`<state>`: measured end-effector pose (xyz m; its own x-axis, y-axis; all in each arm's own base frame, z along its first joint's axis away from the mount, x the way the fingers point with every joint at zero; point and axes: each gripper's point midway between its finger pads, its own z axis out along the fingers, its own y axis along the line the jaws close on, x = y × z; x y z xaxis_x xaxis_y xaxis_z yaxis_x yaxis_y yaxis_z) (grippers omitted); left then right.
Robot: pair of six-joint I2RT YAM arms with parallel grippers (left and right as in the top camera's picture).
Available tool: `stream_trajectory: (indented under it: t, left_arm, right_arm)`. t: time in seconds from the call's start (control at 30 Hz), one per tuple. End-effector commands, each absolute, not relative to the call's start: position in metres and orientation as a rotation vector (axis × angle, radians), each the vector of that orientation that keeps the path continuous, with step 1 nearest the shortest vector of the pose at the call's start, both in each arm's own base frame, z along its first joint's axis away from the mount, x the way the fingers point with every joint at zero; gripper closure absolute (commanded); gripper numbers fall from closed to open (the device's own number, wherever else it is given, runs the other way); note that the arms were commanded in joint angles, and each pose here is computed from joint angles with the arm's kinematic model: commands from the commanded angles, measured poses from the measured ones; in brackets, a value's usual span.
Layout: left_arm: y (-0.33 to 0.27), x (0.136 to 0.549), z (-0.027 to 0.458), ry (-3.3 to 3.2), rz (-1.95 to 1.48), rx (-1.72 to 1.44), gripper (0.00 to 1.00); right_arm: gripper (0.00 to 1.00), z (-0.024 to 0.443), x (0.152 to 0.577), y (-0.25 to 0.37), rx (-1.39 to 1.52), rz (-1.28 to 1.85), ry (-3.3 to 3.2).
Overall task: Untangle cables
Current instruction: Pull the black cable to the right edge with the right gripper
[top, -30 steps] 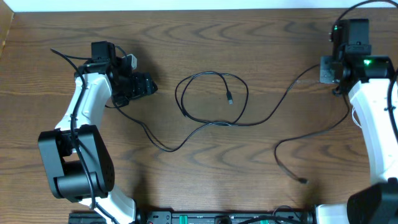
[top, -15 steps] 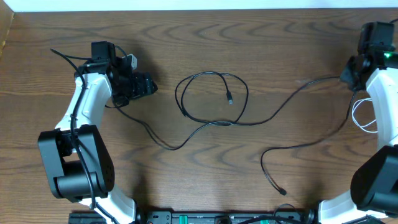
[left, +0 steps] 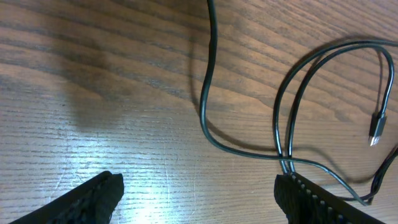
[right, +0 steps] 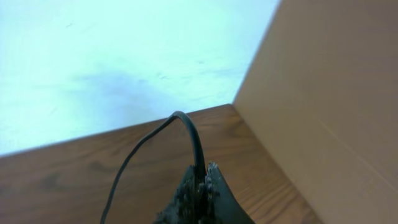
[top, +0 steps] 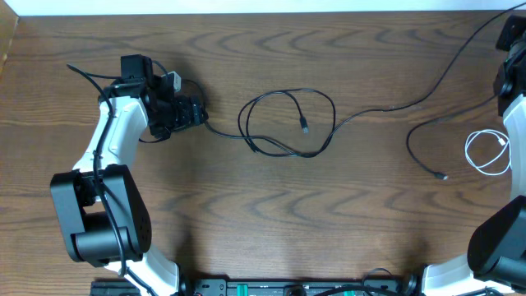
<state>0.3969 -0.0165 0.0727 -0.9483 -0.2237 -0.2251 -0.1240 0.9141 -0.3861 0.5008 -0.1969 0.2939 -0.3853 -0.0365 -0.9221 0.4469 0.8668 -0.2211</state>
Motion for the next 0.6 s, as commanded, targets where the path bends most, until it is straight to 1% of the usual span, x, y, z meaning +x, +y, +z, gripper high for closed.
stream_trajectory:
  t: [0.0,0.07,0.17,0.3,0.33,0.4,0.43,0.47,0.5,0.53,0.57]
  left_arm:
    - [-0.015,0.397,0.072,2.815,-0.526,-0.249,0.16]
    - [-0.015,0.397,0.072,2.814,-0.526,-0.249,0.16]
    - [-0.015,0.397,0.072,2.814,-0.526,-0.249,0.16]
    - [-0.015,0.397,0.072,2.814,-0.527,-0.249,0.16]
    - [-0.015,0.397,0.072,2.814,-0.527,-0.249,0.16]
    - [-0.015,0.397,0.072,2.814,-0.526,-0.249,0.16]
    - [-0.015,0.397,0.072,2.814,-0.526,-0.249,0.16]
    - [-0.015,0.397,0.072,2.814,-0.527,-0.249,0.16]
    - [-0.015,0.397,0.072,2.814,-0.526,-0.249,0.16]
    - [-0.015,0.397,0.072,2.814,-0.526,-0.249,0.16]
    - [-0.015,0.397,0.072,2.814,-0.527,-0.249,0.16]
  right_arm:
    - [0.98,0.283,0.499,-0.181,0.175,-0.484,1.993]
    - [0.98,0.267,0.492,-0.183,0.186,-0.492,2.059]
    - [0.98,0.228,0.468,-0.198,0.240,-0.545,2.229]
    - [0.92,0.203,0.447,-0.210,0.287,-0.550,2.341]
    - [0.85,0.198,0.442,-0.213,0.299,-0.548,2.366]
    - [0.77,0.194,0.436,-0.217,0.312,-0.550,2.388]
    - [0.68,0.193,0.435,-0.217,0.315,-0.549,2.396]
    - [0.57,0.191,0.433,-0.217,0.316,-0.548,2.405]
    - [0.37,0.189,0.432,-0.214,0.309,-0.535,2.417]
    - [0.29,0.187,0.433,-0.209,0.295,-0.505,2.429]
    - [0.19,0.184,0.433,-0.204,0.282,-0.468,2.438]
